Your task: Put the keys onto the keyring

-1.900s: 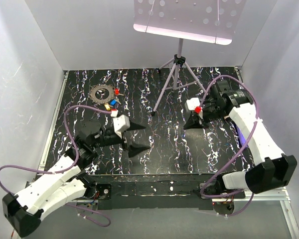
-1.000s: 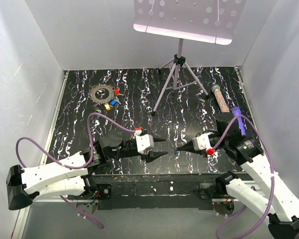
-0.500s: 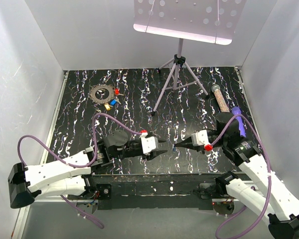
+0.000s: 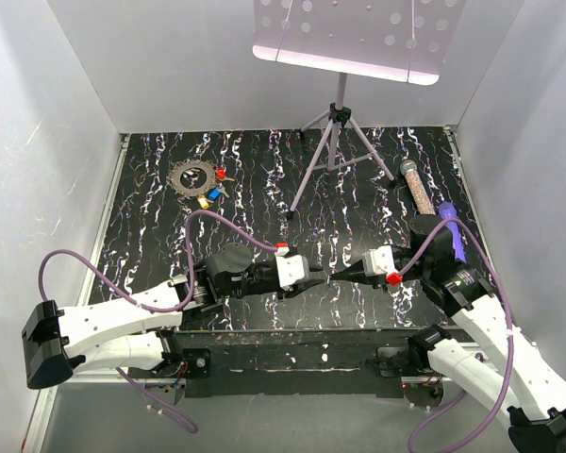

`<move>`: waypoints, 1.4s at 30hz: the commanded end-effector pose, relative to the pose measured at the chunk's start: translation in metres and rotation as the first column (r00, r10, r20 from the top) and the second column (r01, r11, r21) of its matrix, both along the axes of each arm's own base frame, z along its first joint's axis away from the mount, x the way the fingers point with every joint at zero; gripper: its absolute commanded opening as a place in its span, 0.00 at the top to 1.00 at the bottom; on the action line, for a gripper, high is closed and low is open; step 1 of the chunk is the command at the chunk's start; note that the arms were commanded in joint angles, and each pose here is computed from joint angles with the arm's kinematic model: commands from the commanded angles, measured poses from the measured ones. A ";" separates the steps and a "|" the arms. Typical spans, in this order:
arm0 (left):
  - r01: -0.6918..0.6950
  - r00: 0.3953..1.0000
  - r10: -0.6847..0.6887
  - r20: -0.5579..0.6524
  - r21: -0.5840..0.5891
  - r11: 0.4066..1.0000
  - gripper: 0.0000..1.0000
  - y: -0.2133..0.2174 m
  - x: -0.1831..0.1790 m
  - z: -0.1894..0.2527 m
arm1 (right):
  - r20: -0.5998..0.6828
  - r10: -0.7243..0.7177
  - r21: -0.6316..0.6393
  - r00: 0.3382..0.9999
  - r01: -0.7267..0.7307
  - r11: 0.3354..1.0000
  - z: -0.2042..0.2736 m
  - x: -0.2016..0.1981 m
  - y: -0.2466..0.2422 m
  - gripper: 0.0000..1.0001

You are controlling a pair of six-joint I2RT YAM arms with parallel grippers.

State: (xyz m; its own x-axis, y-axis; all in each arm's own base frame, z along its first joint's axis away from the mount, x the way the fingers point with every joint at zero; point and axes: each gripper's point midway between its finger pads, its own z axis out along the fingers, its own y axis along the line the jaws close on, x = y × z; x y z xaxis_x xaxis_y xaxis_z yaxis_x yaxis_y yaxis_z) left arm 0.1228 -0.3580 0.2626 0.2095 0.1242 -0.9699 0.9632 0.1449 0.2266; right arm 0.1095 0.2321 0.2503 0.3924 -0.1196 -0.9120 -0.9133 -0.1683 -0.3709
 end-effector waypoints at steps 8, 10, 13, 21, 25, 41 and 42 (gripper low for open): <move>0.060 0.998 -0.060 0.009 -0.033 0.998 0.75 -0.008 -0.008 0.023 | -0.007 -0.020 0.008 1.000 0.020 1.000 0.007 0.004 0.002 0.99; 0.065 0.998 -0.065 0.007 -0.026 0.998 0.75 -0.009 -0.009 0.020 | -0.009 -0.023 0.006 1.000 0.023 1.000 0.007 0.005 0.002 0.99; 0.069 0.998 -0.069 0.000 -0.002 0.998 0.75 -0.010 -0.008 0.016 | -0.007 -0.020 0.009 1.000 0.020 1.000 0.008 0.004 0.002 0.99; 0.043 0.999 -0.043 0.010 0.017 0.999 0.77 -0.010 -0.003 0.014 | -0.010 -0.016 0.010 1.000 0.016 1.000 0.009 0.004 0.003 0.99; 0.044 0.999 -0.044 0.007 0.022 0.999 0.80 -0.010 -0.003 0.013 | -0.013 -0.013 0.009 1.000 0.013 1.000 0.008 0.004 0.003 0.99; 0.042 0.999 -0.042 0.003 0.041 0.998 0.86 -0.015 0.000 0.011 | -0.013 -0.003 0.012 1.000 0.003 1.000 0.010 0.002 0.003 0.99; 0.039 0.999 -0.039 0.005 0.046 0.998 0.89 -0.015 0.001 0.010 | -0.014 0.000 0.012 1.000 0.000 1.000 0.011 0.001 0.003 0.99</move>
